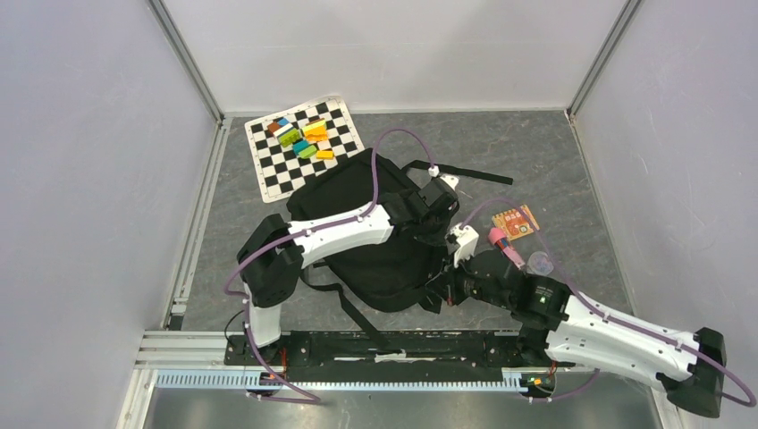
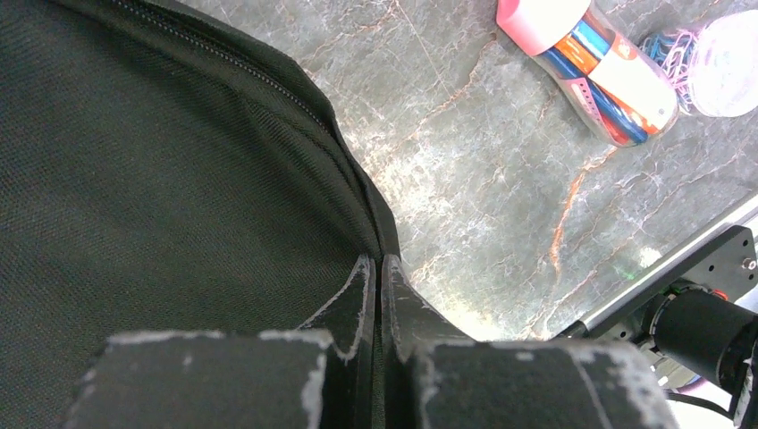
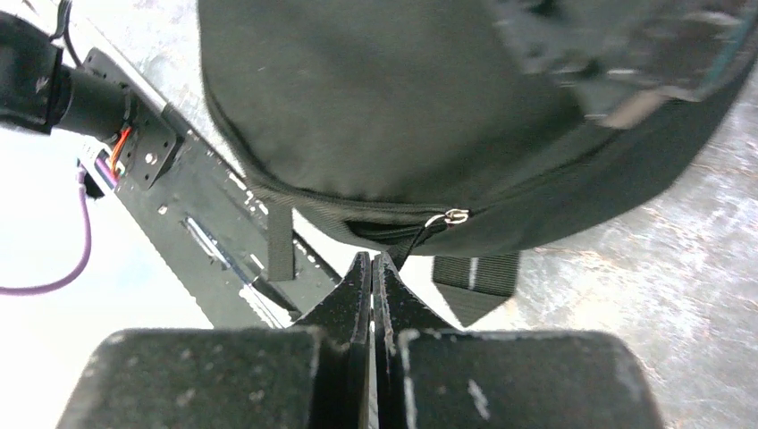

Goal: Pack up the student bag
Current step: Zip the student bag at the center of the board.

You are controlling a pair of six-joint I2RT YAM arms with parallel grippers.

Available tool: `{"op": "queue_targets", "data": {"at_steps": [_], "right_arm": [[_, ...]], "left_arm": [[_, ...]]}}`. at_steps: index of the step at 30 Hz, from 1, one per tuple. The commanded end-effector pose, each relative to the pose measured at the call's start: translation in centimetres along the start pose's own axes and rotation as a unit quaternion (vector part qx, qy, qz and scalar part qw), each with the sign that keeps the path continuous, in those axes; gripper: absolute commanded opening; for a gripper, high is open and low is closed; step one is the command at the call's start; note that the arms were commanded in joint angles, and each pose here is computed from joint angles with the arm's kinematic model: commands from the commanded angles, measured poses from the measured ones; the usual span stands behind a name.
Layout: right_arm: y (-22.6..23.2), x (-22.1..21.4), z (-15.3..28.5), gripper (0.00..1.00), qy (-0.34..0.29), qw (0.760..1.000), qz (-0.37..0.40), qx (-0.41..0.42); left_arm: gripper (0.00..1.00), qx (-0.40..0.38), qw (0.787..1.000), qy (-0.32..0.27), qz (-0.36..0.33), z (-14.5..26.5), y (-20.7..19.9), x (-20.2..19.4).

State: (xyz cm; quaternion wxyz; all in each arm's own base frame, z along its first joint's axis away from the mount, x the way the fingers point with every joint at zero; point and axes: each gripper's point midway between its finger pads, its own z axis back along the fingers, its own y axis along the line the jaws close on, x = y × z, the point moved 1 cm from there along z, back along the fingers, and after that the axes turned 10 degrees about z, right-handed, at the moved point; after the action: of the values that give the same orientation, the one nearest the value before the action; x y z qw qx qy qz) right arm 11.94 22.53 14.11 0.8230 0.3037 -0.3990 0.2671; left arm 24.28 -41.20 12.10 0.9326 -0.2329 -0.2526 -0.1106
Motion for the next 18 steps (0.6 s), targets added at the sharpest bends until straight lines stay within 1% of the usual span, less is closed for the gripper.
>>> {"op": "queue_targets", "data": {"at_steps": [1, 11, 16, 18], "right_arm": [[5.1, 3.3, 0.7, 0.00, -0.034, 0.996, 0.013, 0.083], [12.6, 2.2, -0.8, 0.00, -0.020, 0.989, 0.072, 0.128], [16.8, 3.0, -1.9, 0.00, -0.047, 0.984, 0.105, 0.139], [18.0, 3.5, -2.5, 0.00, -0.058, 0.983, 0.106, 0.140]], "left_arm": [[0.02, -0.055, 0.994, -0.095, -0.014, 0.3, -2.6, 6.6], [0.02, -0.073, 0.992, -0.106, 0.002, -0.3, -1.9, 8.8], [0.02, -0.073, 0.989, -0.130, 0.012, -0.2, -1.9, 10.0], [0.02, -0.070, 0.987, -0.145, 0.019, -0.1, -1.9, 10.6]]}}
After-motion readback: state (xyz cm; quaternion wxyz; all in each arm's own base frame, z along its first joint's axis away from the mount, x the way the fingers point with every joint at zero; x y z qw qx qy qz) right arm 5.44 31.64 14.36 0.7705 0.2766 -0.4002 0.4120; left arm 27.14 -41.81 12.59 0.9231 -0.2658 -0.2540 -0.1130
